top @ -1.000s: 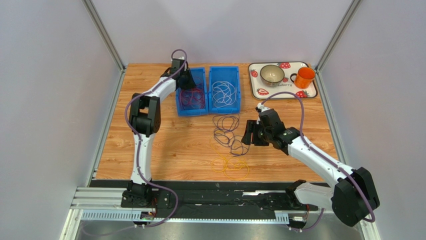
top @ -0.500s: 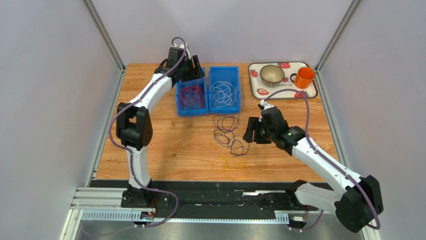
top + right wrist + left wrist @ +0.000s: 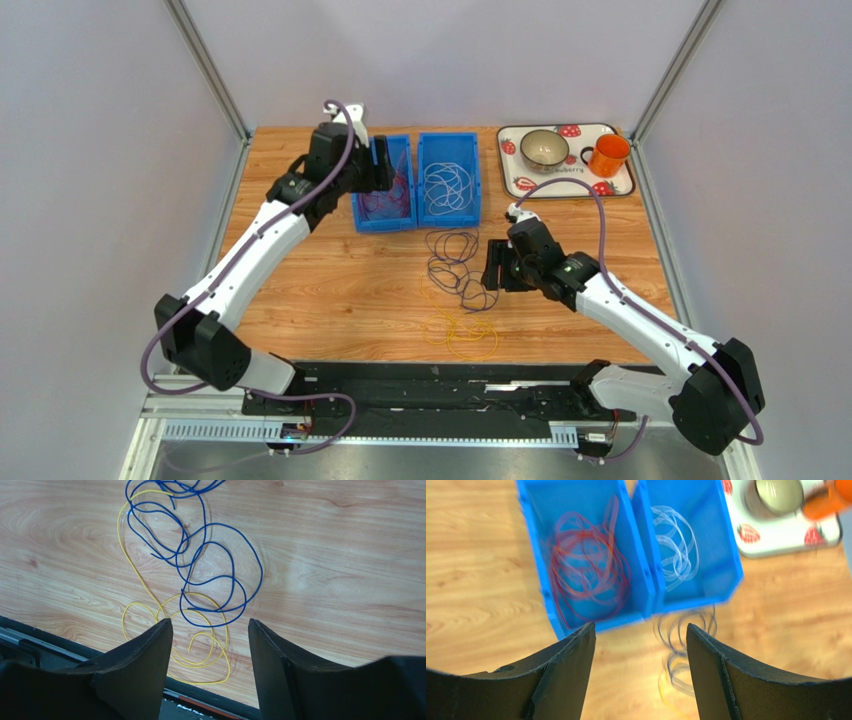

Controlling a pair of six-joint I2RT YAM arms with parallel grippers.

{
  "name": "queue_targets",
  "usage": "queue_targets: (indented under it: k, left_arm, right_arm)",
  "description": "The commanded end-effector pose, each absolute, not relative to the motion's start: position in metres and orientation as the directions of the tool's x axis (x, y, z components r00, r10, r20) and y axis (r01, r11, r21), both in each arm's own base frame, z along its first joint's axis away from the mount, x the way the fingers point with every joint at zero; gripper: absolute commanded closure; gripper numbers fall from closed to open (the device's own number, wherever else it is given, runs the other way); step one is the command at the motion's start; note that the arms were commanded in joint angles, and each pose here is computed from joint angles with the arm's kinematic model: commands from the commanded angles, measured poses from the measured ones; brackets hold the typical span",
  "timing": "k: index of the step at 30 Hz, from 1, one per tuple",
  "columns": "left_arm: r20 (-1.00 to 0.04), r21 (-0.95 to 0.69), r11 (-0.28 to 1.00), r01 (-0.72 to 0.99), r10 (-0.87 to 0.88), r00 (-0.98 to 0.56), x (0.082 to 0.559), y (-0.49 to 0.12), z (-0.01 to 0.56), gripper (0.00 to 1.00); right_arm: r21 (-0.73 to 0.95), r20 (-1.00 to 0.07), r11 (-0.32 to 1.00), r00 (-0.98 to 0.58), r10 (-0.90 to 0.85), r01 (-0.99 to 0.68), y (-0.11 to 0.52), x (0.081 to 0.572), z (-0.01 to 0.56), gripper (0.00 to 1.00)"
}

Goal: Untangle the cables

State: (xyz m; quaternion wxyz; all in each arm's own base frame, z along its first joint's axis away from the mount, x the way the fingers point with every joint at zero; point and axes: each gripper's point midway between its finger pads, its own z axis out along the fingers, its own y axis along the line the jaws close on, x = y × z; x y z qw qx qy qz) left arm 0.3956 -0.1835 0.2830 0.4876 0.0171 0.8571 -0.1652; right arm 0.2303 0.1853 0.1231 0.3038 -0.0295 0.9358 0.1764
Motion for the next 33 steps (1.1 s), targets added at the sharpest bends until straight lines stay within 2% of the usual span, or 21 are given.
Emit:
queue_targets:
  k: [1,5,10,16,18,29,33]
  left_arm:
    - [-0.851,-0.192,0.955,0.225,-0.048,-0.522,0.349,-0.189,0.276,0.25]
    - [-0.83,-0.161,0.957,0.243,0.002,-0.558,0.318,-0.19,0.251,0.25]
    - [-0.803,-0.199,0.913,0.355,0.055,-0.593,0.278,-0.215,0.229,0.25]
    - [-0.729,-0.24,0.876,0.418,0.122,-0.674,0.236,-0.236,0.173,0.27]
    - [-0.742,-0.267,0.844,0.465,0.127,-0.658,0.226,-0.249,0.171,0.27]
    - [-0.718,-0.318,0.738,0.595,0.222,-0.659,0.181,-0.284,0.124,0.27]
    - [-0.733,-0.313,0.709,0.632,0.243,-0.636,0.175,-0.3,0.12,0.28]
  right_arm:
    - [0.293,-0.595,0.943,-0.802,0.053,-0.156,0.192,0.231,0.128,0.39]
    - [0.27,-0.577,0.945,-0.816,0.006,-0.184,0.197,0.211,0.115,0.39]
    - [0.25,-0.541,0.946,-0.84,-0.041,-0.206,0.193,0.19,0.096,0.39]
    - [0.309,-0.501,0.915,-0.862,-0.074,-0.258,0.197,0.161,0.082,0.37]
    - [0.316,-0.483,0.914,-0.872,-0.076,-0.255,0.196,0.156,0.075,0.37]
    - [0.267,-0.477,0.941,-0.877,-0.058,-0.207,0.189,0.162,0.064,0.37]
    - [0.222,-0.529,0.965,-0.849,-0.004,-0.143,0.177,0.175,0.071,0.37]
